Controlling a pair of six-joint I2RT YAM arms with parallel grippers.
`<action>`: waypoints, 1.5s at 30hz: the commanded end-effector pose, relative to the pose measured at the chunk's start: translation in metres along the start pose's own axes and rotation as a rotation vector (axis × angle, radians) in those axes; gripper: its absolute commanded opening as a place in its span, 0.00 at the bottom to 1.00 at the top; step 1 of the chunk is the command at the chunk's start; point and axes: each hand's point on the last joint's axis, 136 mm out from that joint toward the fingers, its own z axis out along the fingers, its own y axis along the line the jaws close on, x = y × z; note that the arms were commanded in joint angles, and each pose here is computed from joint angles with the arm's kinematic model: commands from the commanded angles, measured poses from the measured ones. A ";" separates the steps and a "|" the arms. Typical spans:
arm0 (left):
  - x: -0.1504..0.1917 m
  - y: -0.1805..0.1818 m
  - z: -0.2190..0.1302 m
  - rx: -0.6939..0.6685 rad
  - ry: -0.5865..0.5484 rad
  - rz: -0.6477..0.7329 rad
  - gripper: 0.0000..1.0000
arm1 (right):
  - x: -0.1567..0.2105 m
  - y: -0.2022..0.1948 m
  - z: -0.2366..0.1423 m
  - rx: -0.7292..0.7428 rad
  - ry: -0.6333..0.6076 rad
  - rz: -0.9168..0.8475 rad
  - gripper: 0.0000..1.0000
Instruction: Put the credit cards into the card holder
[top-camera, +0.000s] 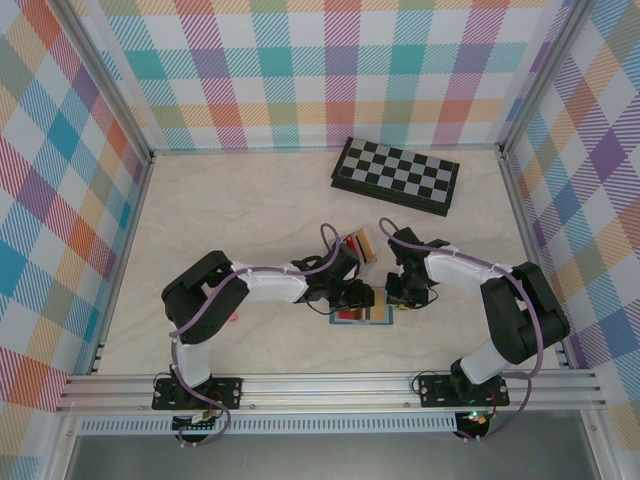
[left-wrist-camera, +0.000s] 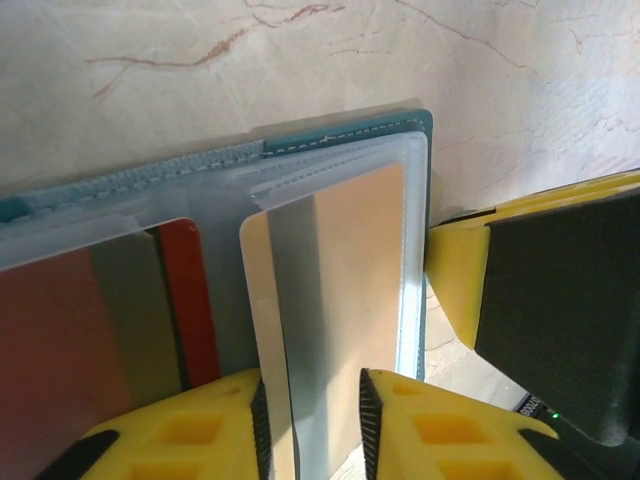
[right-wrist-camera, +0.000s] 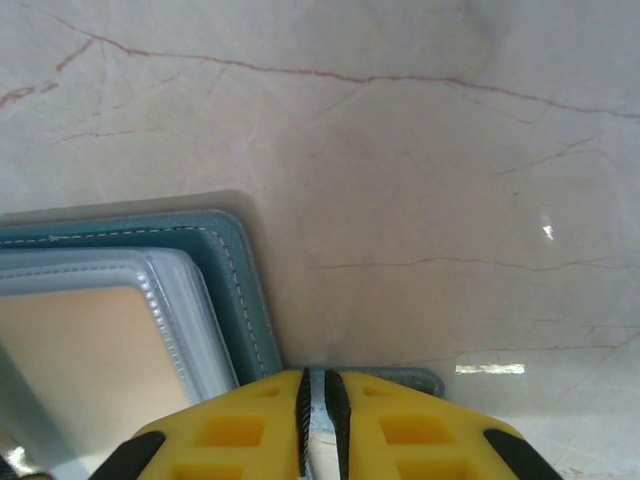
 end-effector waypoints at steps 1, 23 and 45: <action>0.006 0.012 -0.020 -0.108 -0.039 0.020 0.36 | -0.004 -0.010 -0.006 0.068 -0.035 -0.006 0.21; -0.008 0.032 -0.074 -0.209 -0.223 0.037 0.37 | -0.047 -0.024 -0.079 0.268 -0.234 -0.041 0.31; -0.087 0.082 -0.129 -0.065 -0.370 -0.302 0.57 | -0.121 0.099 -0.102 0.275 -0.350 -0.335 0.39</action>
